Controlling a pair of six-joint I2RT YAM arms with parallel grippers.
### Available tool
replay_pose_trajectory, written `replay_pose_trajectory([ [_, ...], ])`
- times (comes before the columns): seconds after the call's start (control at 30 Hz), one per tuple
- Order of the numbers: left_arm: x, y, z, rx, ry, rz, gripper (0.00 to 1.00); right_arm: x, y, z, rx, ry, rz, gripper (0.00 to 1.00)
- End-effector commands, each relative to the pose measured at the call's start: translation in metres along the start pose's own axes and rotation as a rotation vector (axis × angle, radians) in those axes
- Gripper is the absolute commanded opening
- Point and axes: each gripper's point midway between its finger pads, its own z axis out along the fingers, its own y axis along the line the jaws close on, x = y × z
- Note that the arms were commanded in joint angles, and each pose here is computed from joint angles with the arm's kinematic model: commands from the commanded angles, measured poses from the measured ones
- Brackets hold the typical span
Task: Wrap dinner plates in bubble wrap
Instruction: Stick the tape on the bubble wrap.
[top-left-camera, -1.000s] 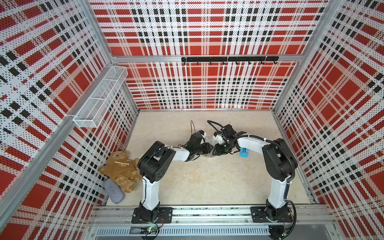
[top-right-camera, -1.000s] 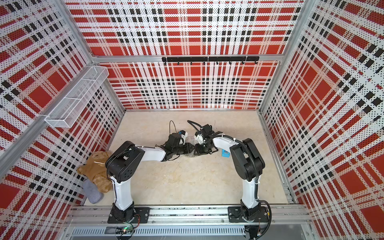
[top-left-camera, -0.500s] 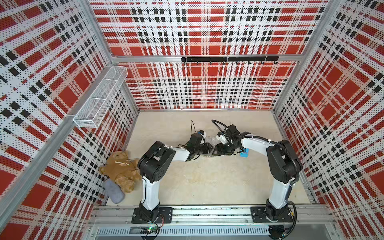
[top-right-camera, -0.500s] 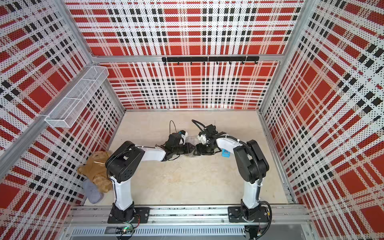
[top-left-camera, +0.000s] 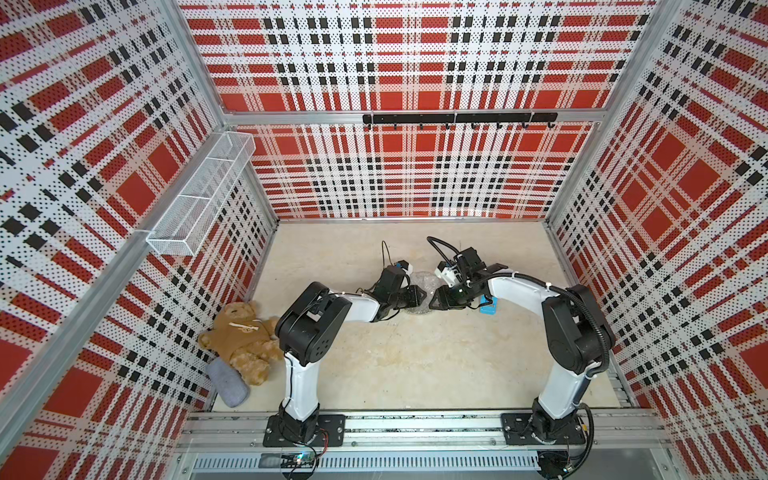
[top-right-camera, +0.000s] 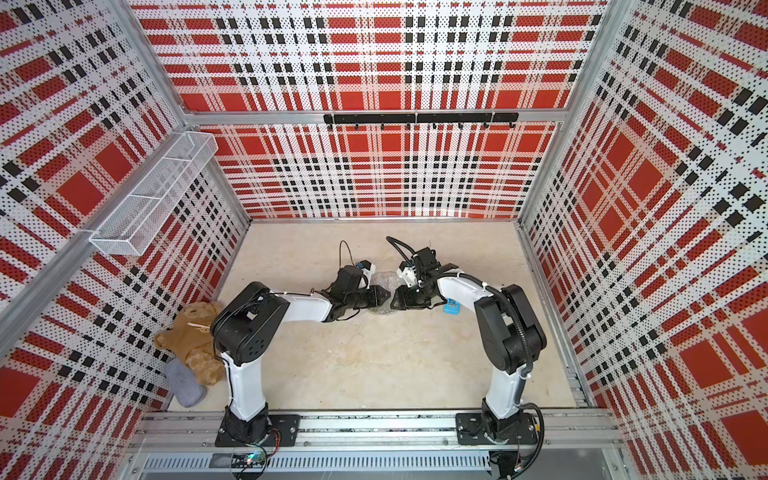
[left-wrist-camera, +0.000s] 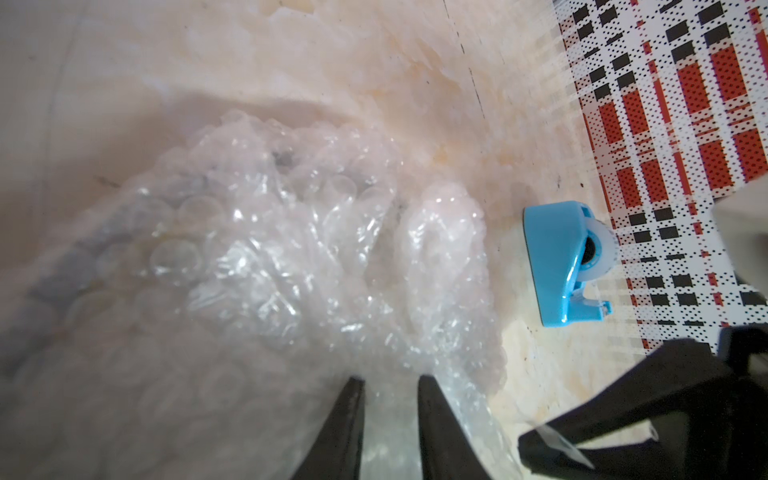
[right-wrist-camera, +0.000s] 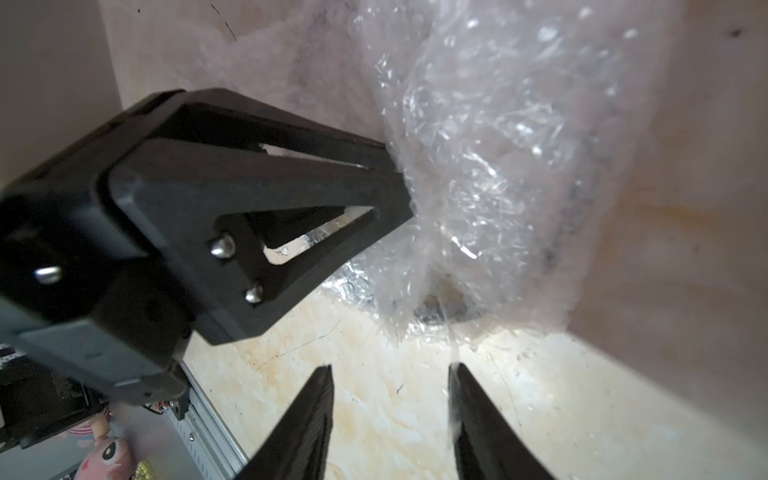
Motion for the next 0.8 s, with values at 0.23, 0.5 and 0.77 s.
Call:
replay_pose_trajectory([
  [0.23,0.064,0.056,0.002,-0.201,0.189,-0.073,0.28,-0.001,0.010,-0.012,-0.163,-0.030,0.041,0.54],
  [0.5,0.063,0.055,0.001,-0.199,0.189,-0.070,0.28,-0.023,-0.003,-0.036,-0.063,-0.173,0.060,0.52],
  [0.77,0.064,0.054,0.002,-0.198,0.191,-0.067,0.28,-0.041,-0.004,-0.035,0.009,-0.186,-0.001,0.46],
])
